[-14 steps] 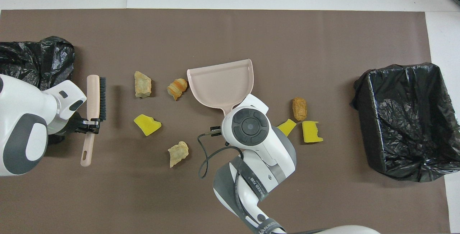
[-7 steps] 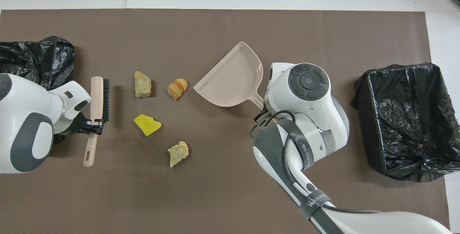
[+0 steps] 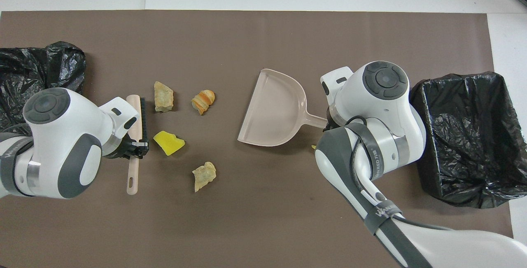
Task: Sweep and dump trash in bin
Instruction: 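Grasp the dustpan handle with the right gripper and drag it toward the crumbs, then sweep the yellow sponge and crusts toward the dustpan with the left gripper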
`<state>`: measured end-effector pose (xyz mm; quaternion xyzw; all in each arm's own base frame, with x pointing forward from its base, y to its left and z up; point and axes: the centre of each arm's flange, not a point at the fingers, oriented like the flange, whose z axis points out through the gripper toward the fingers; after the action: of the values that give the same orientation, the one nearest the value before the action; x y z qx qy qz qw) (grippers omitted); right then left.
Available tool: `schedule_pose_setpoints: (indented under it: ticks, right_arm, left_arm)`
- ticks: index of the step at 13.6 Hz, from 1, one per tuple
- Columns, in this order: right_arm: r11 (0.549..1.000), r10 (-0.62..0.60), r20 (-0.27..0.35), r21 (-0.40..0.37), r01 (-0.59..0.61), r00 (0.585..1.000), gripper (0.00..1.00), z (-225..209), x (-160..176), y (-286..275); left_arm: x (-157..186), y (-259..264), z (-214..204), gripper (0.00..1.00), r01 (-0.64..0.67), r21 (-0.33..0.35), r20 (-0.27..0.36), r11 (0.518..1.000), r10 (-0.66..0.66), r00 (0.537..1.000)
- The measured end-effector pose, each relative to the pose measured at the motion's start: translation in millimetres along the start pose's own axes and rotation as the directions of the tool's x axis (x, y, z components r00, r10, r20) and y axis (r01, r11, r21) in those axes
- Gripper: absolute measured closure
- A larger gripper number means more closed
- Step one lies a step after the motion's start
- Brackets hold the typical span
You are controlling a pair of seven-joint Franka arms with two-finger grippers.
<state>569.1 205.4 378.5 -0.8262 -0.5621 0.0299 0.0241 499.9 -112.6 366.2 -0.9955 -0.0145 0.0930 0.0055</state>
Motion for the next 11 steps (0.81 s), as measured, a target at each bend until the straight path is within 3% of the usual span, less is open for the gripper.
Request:
schedule_pose_setpoints:
  ticks: [4,8,11]
  right_arm:
    - [0.992,-0.127,0.026,-0.002,0.127,0.992,0.68,10.4,11.7,-25.2]
    - [0.987,-0.158,0.016,-0.028,0.158,0.987,0.68,8.6,13.9,-28.0]
    - [0.987,-0.16,0.02,-0.028,0.16,0.987,0.68,13.3,9.6,-26.2]
  left_arm:
    - [-14.0,47.9,2.4,0.75,-0.002,-0.032,0.004,0.999,0.002,1.0]
    - [-31.0,100.1,0.8,0.75,0.079,-0.075,-0.006,0.994,-0.079,0.997]
    - [-27.6,92.8,-12.9,0.75,0.146,-0.085,-0.003,0.986,-0.147,0.989]
